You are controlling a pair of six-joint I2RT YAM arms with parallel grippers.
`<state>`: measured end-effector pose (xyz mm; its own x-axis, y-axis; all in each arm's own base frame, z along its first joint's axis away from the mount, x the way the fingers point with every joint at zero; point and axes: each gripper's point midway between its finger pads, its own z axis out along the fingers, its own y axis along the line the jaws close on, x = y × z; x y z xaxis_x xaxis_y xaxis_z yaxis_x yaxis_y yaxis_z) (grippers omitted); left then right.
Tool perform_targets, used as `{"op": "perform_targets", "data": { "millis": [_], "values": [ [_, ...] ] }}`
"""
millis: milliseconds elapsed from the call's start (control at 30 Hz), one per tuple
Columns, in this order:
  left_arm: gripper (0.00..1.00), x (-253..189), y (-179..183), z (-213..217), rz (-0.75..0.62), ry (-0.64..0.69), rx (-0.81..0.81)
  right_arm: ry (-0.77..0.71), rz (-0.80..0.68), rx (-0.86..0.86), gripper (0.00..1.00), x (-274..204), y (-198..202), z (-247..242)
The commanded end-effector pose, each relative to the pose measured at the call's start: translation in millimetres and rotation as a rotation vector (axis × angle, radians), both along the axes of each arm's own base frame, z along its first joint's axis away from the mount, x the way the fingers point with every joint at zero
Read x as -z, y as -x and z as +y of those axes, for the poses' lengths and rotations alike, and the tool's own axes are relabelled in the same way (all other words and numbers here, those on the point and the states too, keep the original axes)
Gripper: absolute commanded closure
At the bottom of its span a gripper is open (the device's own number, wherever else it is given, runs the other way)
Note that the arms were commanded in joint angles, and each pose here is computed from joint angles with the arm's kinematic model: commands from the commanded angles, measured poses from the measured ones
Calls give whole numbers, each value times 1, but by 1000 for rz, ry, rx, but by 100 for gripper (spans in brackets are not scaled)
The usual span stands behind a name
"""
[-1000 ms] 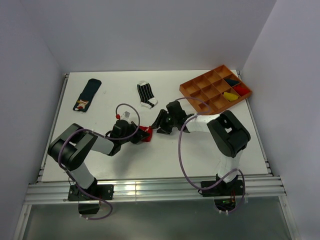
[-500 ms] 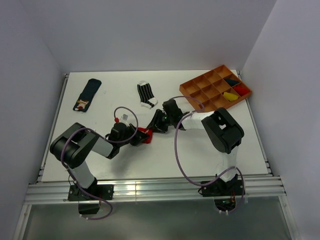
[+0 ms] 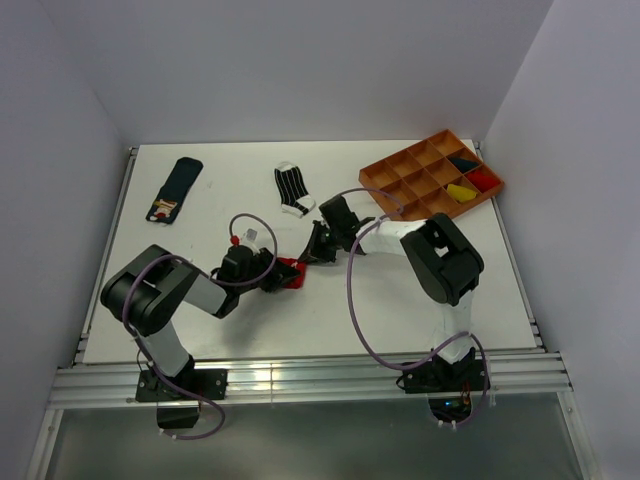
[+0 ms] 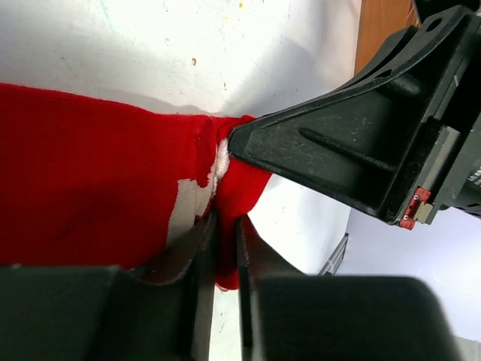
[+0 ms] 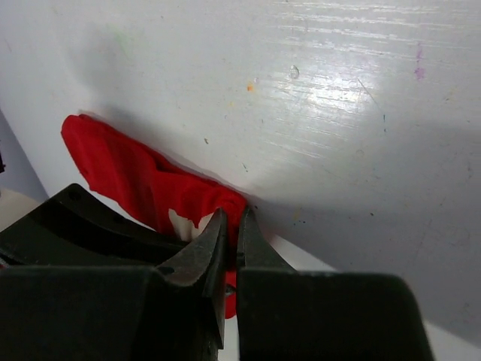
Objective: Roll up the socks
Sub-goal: Roll the sock at the center of the board.
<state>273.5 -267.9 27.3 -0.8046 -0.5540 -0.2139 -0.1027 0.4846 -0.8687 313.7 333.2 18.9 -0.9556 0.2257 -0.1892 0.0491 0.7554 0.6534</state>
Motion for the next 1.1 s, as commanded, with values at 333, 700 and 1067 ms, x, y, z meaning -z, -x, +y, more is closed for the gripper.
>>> {"op": "perform_targets", "data": {
  "millis": [333,700,1067],
  "values": [
    [60,-24,-25,33,-132,-274,-99,226,-94,106,100,-13,-19,-40],
    [63,11,-56,30,-104,-437,-73,228,-137,40,100,-24,-18,-40],
    [63,6,-69,39,-135,-507,-90,264,-131,36,100,-20,-21,-43]
  ]
}}
